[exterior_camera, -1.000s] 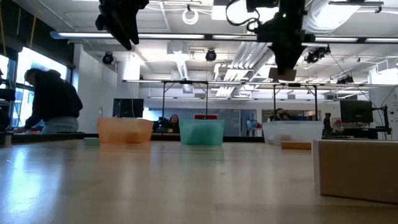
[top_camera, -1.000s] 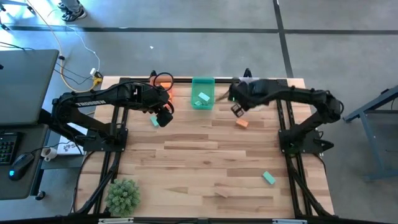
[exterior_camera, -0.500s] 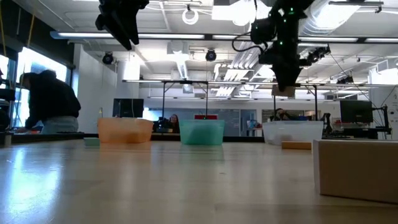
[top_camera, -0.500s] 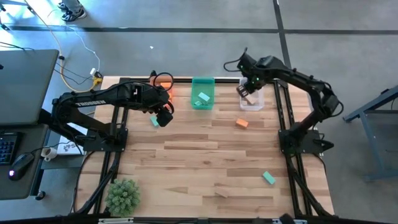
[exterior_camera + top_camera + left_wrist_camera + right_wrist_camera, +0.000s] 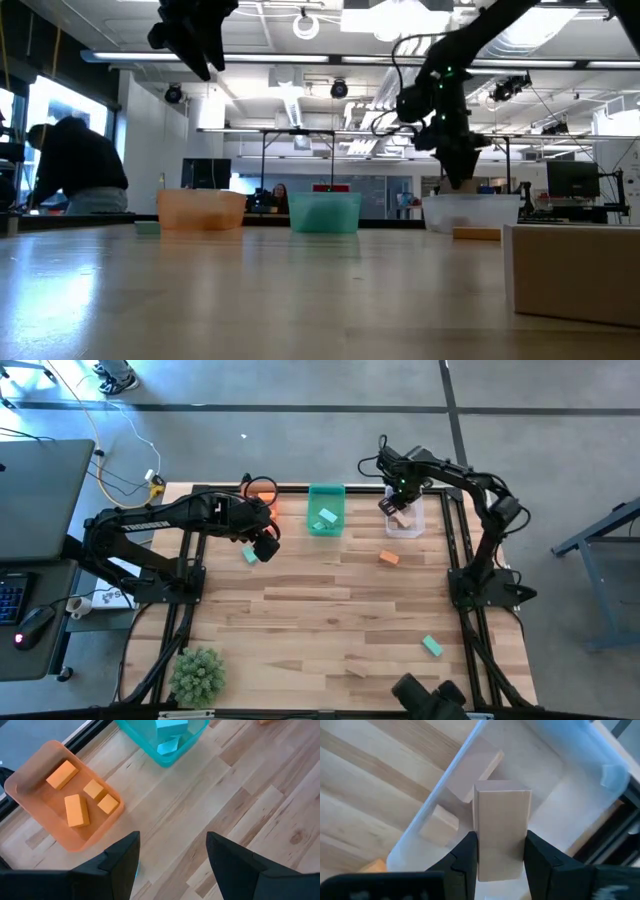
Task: Sort & place blocks by color
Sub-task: Put the brown block into the white bin, then put the blue block into the green bin
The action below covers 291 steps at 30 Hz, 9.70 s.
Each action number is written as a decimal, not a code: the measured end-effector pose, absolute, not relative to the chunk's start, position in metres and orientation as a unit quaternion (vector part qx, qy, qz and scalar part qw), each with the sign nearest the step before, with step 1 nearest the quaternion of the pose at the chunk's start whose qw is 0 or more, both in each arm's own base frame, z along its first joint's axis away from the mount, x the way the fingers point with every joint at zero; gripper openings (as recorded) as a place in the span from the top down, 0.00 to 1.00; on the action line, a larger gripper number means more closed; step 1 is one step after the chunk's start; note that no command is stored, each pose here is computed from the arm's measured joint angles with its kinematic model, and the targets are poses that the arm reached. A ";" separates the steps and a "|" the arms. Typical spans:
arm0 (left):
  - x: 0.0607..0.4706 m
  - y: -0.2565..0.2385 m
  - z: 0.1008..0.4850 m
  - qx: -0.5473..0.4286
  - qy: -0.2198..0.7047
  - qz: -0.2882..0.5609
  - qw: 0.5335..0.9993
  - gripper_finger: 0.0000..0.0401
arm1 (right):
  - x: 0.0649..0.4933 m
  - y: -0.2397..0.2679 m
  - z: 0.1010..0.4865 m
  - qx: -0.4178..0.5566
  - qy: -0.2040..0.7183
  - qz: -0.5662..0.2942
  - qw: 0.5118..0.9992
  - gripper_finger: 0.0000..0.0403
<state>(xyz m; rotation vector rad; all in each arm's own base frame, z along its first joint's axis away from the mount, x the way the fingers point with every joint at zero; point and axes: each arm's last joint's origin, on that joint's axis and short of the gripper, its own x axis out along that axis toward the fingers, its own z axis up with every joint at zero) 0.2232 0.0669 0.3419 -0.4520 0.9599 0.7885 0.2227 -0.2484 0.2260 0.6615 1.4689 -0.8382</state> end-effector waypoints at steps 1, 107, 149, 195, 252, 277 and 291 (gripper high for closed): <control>0.223 0.067 0.342 -0.211 0.445 0.367 0.789 0.47 | 0.223 -0.251 0.222 0.288 0.642 -0.361 0.613 0.76; 0.197 0.072 0.189 -0.545 0.199 0.682 0.445 0.47 | 0.265 -0.274 0.384 0.106 0.497 -0.289 0.811 0.46; 0.205 0.087 0.122 -0.499 0.313 0.683 0.433 0.64 | 0.266 -0.275 0.385 0.104 0.488 -0.290 0.817 0.46; 0.237 0.104 0.216 -0.486 0.273 -0.027 0.830 0.76 | 0.376 -0.093 0.389 -0.032 0.439 0.098 0.893 0.46; 0.240 0.115 0.281 -0.492 0.115 -0.261 0.822 0.76 | 0.408 -0.031 0.412 -0.080 0.271 0.198 0.939 0.77; 0.246 0.119 0.300 -0.471 0.113 -0.286 0.827 0.74 | 0.409 -0.032 0.407 -0.100 0.290 0.183 0.934 0.88; 0.247 0.120 0.296 -0.489 0.120 -0.274 0.820 0.75 | 0.409 -0.033 0.408 -0.129 0.285 0.177 0.933 0.57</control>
